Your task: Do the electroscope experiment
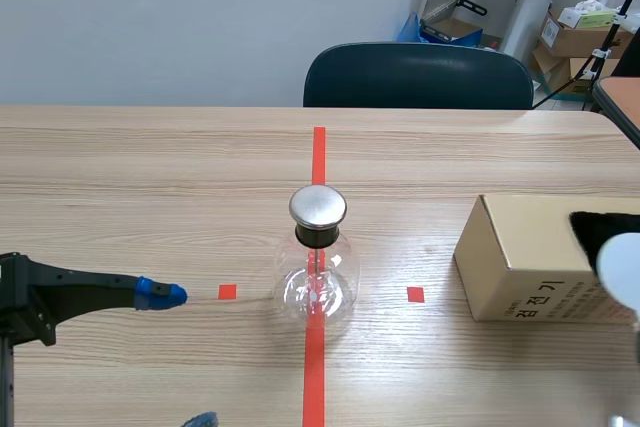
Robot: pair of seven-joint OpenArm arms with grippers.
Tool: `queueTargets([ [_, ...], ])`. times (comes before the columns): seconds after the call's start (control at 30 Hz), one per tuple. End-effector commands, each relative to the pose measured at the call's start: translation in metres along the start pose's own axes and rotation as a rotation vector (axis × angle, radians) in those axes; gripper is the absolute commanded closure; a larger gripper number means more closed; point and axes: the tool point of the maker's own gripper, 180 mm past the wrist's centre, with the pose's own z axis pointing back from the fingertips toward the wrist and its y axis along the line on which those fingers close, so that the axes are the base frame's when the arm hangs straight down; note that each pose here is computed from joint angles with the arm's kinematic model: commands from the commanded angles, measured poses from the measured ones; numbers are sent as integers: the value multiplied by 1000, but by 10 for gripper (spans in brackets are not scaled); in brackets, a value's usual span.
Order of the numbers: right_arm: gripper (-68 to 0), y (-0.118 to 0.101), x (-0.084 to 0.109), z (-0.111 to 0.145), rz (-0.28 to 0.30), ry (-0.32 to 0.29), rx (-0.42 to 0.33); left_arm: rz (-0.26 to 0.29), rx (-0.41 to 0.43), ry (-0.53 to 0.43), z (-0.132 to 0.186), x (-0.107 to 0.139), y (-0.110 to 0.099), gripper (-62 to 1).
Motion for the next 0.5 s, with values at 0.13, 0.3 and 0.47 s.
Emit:
queueTargets([
  [0.13, -8, -11, -27, 2, 44, 123, -44, 12, 6, -36, -3, 10, -1, -467],
  [0.3, -8, -9, 0, 0, 52, -29, -36, 12, 6, -36, -3, 10, -1, -467],
  [0.47, -8, -8, 22, 2, 54, -150, -34, 12, 6, -36, -3, 10, -1, -467],
])
